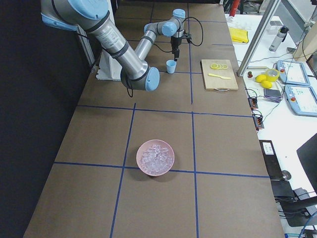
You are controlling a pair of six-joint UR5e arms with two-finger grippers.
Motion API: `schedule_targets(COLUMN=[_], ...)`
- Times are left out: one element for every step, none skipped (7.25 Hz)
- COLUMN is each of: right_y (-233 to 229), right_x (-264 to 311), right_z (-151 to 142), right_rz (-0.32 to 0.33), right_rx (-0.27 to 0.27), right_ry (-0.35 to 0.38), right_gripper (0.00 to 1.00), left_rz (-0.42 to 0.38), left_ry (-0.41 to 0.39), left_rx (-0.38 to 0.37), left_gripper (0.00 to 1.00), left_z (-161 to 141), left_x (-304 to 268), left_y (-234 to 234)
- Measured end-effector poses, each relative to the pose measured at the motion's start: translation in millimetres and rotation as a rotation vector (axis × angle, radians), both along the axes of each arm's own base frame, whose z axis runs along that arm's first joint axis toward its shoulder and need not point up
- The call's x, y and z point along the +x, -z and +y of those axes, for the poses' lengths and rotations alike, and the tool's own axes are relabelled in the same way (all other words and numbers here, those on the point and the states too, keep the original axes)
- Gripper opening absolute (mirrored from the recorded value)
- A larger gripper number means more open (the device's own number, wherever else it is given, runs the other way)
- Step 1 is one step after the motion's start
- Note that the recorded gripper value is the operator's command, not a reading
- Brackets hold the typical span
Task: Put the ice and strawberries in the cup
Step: 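Move the right gripper back to the pink ice bowl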
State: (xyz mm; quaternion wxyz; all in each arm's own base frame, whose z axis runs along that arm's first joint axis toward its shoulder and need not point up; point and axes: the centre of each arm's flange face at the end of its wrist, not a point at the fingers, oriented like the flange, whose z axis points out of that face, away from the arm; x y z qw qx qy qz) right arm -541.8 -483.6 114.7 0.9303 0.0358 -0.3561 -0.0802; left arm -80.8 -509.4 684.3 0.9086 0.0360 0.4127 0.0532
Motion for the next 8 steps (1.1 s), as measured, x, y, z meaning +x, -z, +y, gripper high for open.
schedule_targets(right_y=[-12.9, -32.7, -54.5, -81.0, -107.6, -135.7, -168.4, -201.7], right_x=[32.8, 73.3, 118.2, 169.8, 222.3, 276.5, 324.2, 366.9], right_z=[-10.3, -15.6, -16.6, -10.1, -2.6, -0.7, -0.2, 1.5], right_rz=[-0.005, 0.005, 0.023, 0.031, 0.02, 0.003, 0.006, 0.025], right_rx=[0.017, 0.044, 0.078, 0.107, 0.116, 0.117, 0.127, 0.147], right_ry=[-0.021, -0.024, -0.013, -0.009, -0.003, 0.017, 0.05, 0.084], right_gripper=[0.99, 0.99, 0.99, 0.99, 0.99, 0.99, 0.99, 0.99], left_rz=[0.0, 0.0, 0.0, 0.0, 0.001, 0.001, 0.001, 0.001], left_ry=[0.01, 0.023, 0.038, 0.05, 0.059, 0.064, 0.065, 0.066], left_rx=[0.004, 0.006, 0.008, 0.012, 0.015, 0.022, 0.026, 0.03], left_gripper=[1.0, 1.0, 1.0, 1.0, 1.0, 1.0, 1.0, 1.0], left_z=[-2.0, -4.1, -5.6, -6.6, -7.0, -7.0, -7.1, -6.9], left_x=[-0.1, -0.2, -0.2, -0.2, -0.3, -0.3, -0.3, -0.2], left_y=[7.1, 16.1, 25.7, 34.4, 41.4, 47.4, 51.0, 53.0])
